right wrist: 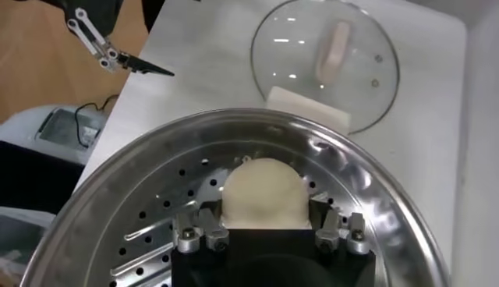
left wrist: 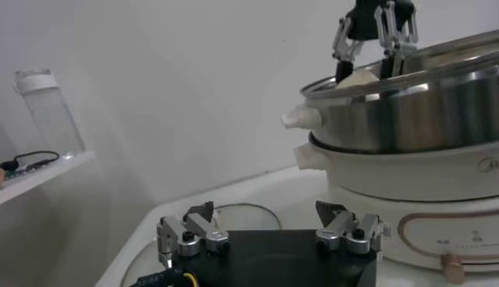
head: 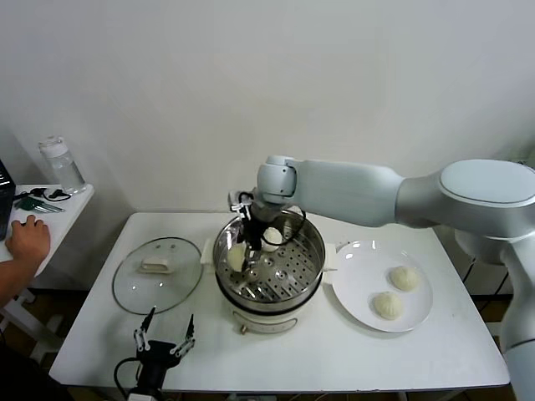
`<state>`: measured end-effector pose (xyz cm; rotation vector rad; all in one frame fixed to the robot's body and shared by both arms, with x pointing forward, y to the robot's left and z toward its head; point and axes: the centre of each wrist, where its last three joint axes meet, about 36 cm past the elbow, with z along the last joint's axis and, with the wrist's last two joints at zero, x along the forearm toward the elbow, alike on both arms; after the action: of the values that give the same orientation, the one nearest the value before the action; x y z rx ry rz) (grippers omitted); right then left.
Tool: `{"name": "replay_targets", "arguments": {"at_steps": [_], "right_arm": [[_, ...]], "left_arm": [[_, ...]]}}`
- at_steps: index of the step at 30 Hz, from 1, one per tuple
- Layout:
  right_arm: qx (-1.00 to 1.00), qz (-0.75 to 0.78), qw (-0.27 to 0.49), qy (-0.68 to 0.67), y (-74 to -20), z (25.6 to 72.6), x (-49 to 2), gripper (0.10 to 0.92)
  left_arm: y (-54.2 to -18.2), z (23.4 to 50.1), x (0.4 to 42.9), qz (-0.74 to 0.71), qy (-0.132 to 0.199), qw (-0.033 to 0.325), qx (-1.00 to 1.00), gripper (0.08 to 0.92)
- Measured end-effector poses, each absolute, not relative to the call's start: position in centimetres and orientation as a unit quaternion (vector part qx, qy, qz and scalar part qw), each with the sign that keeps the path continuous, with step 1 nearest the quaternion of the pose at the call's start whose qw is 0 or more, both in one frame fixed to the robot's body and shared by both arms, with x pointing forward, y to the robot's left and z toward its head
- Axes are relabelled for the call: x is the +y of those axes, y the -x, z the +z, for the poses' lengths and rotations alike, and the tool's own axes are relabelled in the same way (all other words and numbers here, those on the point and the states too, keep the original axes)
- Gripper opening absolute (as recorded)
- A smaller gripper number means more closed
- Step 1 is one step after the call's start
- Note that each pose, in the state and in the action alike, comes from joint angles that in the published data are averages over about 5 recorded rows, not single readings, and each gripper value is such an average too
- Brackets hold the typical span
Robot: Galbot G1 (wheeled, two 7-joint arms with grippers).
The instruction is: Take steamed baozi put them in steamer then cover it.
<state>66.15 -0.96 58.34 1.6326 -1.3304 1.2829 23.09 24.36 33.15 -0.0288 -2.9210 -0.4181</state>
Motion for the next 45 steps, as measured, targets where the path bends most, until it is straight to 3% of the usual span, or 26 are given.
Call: {"name": "replay_targets", "arguments": {"at_steps": [6, 18, 27, 33, 45], "right_arm": [[-0.506, 0.496, 0.331, -0.623, -66.0, 58.2, -0.8, 0.813], [-0.506, 0.511, 0.319, -0.617, -66.0, 61.6, -3.8, 0.823], [-0.52, 0.525, 0.315, -0.596, -65.4, 66.9, -12.5, 0.823], [-0.531, 0.525, 0.326, -0.58, -63.7, 68.0, -20.0, 0.823], [-0.55, 0.511, 0.375, -0.544, -59.8, 61.2, -32.7, 0.823]], "left_arm": [[-23.1, 33.1, 24.3, -0.141, 0.01, 0.095, -0.985, 0.823], [-23.0, 33.1, 24.4, -0.142, 0.009, 0.096, -0.985, 0.823], [-22.9, 33.2, 24.6, -0.146, 0.011, 0.096, -0.985, 0.823], [-22.9, 33.2, 24.7, -0.147, 0.011, 0.097, -0.984, 0.823], [-22.4, 33.5, 24.5, -0.15, 0.01, 0.098, -0.984, 0.823]]}}
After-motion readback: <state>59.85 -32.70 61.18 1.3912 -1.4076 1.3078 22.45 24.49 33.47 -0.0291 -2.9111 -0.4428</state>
